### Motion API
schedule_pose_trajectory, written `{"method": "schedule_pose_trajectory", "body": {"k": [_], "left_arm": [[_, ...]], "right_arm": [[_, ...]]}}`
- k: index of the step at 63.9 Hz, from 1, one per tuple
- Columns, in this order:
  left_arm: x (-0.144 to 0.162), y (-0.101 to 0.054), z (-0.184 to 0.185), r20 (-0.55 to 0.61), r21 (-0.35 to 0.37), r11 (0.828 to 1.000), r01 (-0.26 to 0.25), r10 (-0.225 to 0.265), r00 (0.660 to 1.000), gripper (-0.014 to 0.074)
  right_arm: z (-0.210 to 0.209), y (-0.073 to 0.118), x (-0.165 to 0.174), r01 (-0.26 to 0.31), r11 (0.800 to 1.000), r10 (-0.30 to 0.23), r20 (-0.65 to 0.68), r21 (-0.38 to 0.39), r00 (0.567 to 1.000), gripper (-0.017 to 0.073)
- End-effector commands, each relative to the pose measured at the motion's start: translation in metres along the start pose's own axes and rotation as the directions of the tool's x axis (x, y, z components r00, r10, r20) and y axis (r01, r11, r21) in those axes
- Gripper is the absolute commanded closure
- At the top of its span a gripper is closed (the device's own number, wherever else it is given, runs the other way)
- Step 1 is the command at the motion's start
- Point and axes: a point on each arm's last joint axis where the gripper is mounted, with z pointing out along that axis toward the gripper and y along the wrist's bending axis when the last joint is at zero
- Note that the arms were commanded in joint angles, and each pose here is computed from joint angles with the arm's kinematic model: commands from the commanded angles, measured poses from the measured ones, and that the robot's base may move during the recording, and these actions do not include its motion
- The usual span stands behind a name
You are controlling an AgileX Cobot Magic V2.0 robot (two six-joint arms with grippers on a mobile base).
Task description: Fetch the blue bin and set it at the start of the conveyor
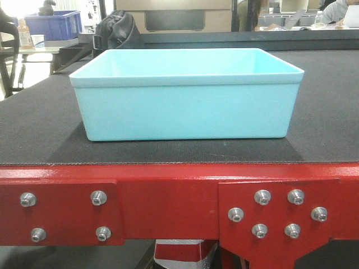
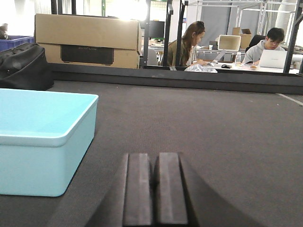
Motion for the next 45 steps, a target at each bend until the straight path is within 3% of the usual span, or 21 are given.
{"method": "schedule_pose_trajectory", "body": {"k": [1, 11, 16, 23, 26, 31, 39, 45], "left_arm": [[0.012, -0.001, 0.000, 0.025, -0.003, 1.000, -0.003, 0.003, 1.000, 0.0704], [0.034, -0.003, 0.004, 0.045, 0.000, 1.000, 0.003, -0.003, 0.999, 0.0704], [0.030, -0.003, 0.003, 0.099, 0.000, 1.000, 0.007, -0.007, 0.995, 0.0704], [0.034, -0.003, 0.004, 0.061, 0.001, 1.000, 0.013, -0.013, 0.998, 0.0704], [0.034, -0.003, 0.004, 0.057, 0.003, 0.999, 0.045, -0.045, 0.997, 0.0704], [0.034, -0.003, 0.004, 0.054, 0.008, 0.990, 0.144, -0.144, 0.988, 0.0704], [0.034, -0.003, 0.004, 0.051, 0.007, 0.995, 0.103, -0.104, 0.993, 0.0704], [0.034, -0.003, 0.004, 0.051, 0.007, 0.995, 0.103, -0.104, 0.993, 0.0704]], "right_arm": [[0.000, 0.000, -0.002, -0.007, 1.000, 0.007, 0.025, 0.000, 1.000, 0.0722], [0.000, 0.000, -0.002, -0.007, 1.000, 0.007, 0.027, 0.000, 1.000, 0.0722], [0.000, 0.000, -0.002, -0.007, 1.000, 0.007, 0.027, 0.000, 1.000, 0.0722], [0.000, 0.000, -0.002, -0.007, 1.000, 0.007, 0.027, 0.000, 1.000, 0.0722], [0.000, 0.000, -0.002, -0.007, 1.000, 0.007, 0.027, 0.000, 1.000, 0.0722], [0.000, 0.000, -0.002, -0.007, 1.000, 0.007, 0.027, 0.000, 1.000, 0.0722], [0.000, 0.000, -0.002, -0.007, 1.000, 0.007, 0.029, 0.000, 1.000, 0.0722], [0.000, 0.000, -0.002, -0.007, 1.000, 0.007, 0.029, 0.000, 1.000, 0.0722]]}}
